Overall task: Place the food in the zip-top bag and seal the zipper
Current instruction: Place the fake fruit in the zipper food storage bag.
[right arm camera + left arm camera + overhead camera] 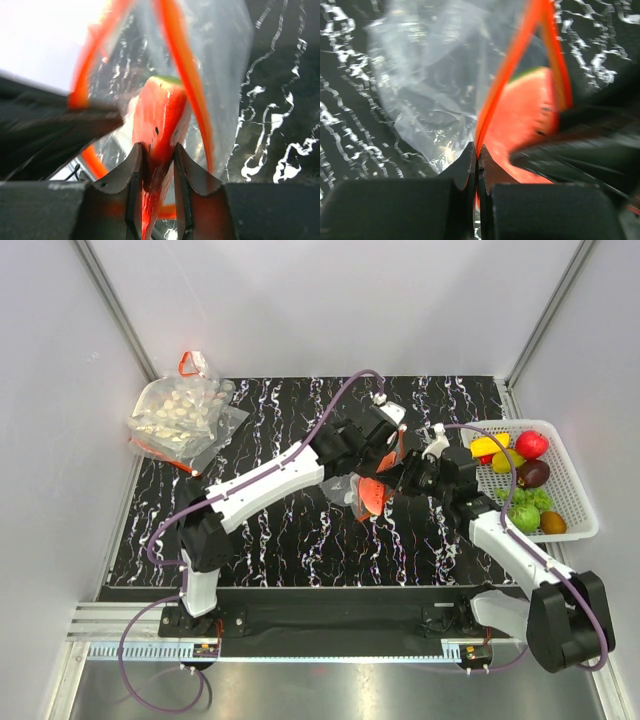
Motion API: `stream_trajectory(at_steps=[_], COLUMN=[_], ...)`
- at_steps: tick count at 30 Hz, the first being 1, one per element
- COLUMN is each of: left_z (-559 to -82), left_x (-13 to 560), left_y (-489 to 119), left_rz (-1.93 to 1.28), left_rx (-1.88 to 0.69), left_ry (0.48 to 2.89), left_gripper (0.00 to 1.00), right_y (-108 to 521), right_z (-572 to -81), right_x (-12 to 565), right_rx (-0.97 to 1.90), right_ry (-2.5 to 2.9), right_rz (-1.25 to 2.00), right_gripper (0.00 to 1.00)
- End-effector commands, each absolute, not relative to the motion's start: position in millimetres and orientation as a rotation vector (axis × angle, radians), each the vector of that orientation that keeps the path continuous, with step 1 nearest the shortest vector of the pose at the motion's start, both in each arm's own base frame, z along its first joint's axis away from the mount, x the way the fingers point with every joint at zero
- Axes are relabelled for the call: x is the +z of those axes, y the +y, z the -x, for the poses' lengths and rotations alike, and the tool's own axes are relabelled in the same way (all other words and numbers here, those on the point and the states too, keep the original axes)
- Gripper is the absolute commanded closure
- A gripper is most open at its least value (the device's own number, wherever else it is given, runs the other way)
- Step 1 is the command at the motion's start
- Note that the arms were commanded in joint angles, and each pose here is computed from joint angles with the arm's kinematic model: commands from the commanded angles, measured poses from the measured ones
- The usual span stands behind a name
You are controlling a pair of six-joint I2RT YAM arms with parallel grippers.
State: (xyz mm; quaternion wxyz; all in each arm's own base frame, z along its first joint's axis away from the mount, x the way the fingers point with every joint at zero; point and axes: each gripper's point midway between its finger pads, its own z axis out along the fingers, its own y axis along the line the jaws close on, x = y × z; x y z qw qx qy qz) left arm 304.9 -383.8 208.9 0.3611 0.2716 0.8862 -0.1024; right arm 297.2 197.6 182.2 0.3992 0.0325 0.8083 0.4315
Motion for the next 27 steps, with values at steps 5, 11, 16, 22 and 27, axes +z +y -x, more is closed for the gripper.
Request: stream_trajectory(at_steps=[5,11,16,22,27], left_z=[-272.5,-242.5,-227.1,-237.5,-262.0], left_x=[246.7,256.7,274.5,278.5,257.7], left_y=[-423.1,-440.6,-443.8,-429.5,-409.2], left_rz=[-0.742,-0.82,-0.821,-0.772,-0.704], left_rx=[-0.606,-0.813,-0.957,-0.951,-0.789], left_ry=[2.201,2.212,2.177,2.179,2.226], left_gripper=[1.0,1.0,1.0,1.0,1.0], right_y=[201.6,201.1,193.6,187.0,184.6], right_z=[-321.5,-328.3,-324.2,-310.0,-293.2], right_x=[199.5,207.1,209.0,216.7,228.0], right_rx=[1.089,1.066,1.034,1.006,0.981], right_ry=[1.95,1.917,1.884,1.868,1.936], right_rz=[-0.142,-0.114,-0.128,-0.098,-0.039], right_gripper=[1.0,0.97,0.67,0.38,0.3])
